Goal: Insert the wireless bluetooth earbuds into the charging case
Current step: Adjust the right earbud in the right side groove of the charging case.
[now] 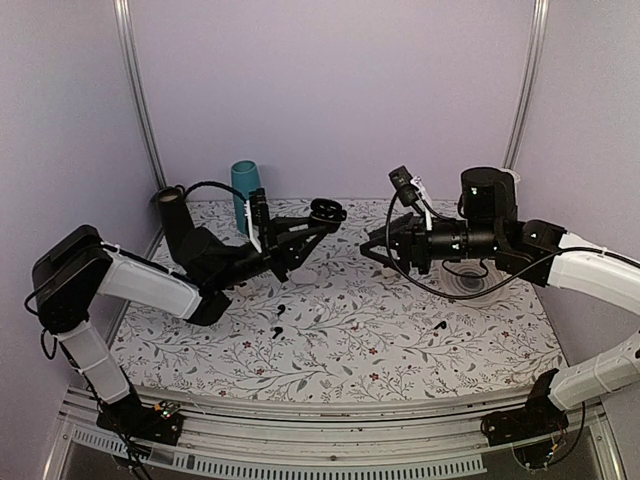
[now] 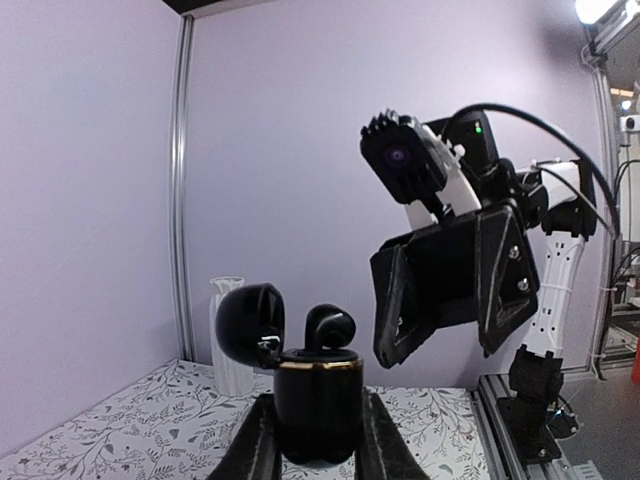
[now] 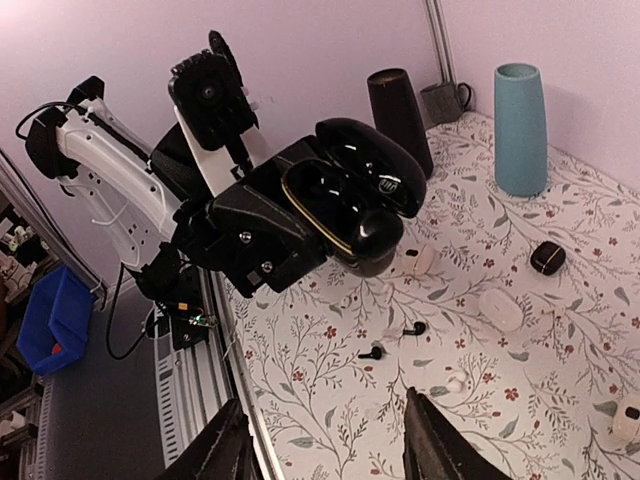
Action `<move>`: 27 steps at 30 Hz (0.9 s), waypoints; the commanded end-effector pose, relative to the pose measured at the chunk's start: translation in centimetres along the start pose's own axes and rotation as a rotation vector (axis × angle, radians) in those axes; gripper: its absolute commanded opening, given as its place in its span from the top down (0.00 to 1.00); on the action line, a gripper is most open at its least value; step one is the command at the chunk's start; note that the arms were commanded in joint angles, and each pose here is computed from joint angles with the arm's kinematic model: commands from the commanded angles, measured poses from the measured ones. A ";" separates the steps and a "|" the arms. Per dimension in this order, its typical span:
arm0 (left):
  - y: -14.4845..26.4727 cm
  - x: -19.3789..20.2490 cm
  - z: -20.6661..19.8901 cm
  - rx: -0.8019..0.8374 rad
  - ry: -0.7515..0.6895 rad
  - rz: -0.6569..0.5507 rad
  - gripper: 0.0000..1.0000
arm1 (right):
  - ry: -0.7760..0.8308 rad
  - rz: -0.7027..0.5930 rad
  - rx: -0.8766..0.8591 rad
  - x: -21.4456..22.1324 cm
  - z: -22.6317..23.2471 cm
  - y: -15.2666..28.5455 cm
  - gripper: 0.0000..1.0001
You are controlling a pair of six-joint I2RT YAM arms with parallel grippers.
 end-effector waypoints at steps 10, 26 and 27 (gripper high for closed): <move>-0.5 -4.3 -1.4 0.209 0.223 0.035 1.00 | 0.543 -0.443 0.094 -2.0 0.7 2.2 0.47; -0.2 -4.6 -2.0 0.227 0.231 0.027 1.00 | 0.604 -0.446 0.077 -3.1 2.3 -0.6 0.61; -0.2 -4.6 -2.0 0.227 0.229 0.026 1.00 | 0.601 -0.447 0.091 -3.2 2.2 -0.6 0.61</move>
Point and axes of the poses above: each gripper's point midway between its finger pads, its own y axis back along the fingers, its own z axis along the line the jaws close on, x = y × z, the point moved 7 cm from there along y, back along the fingers, and after that the axes turned 11 degrees about y, right-handed, at the moved point
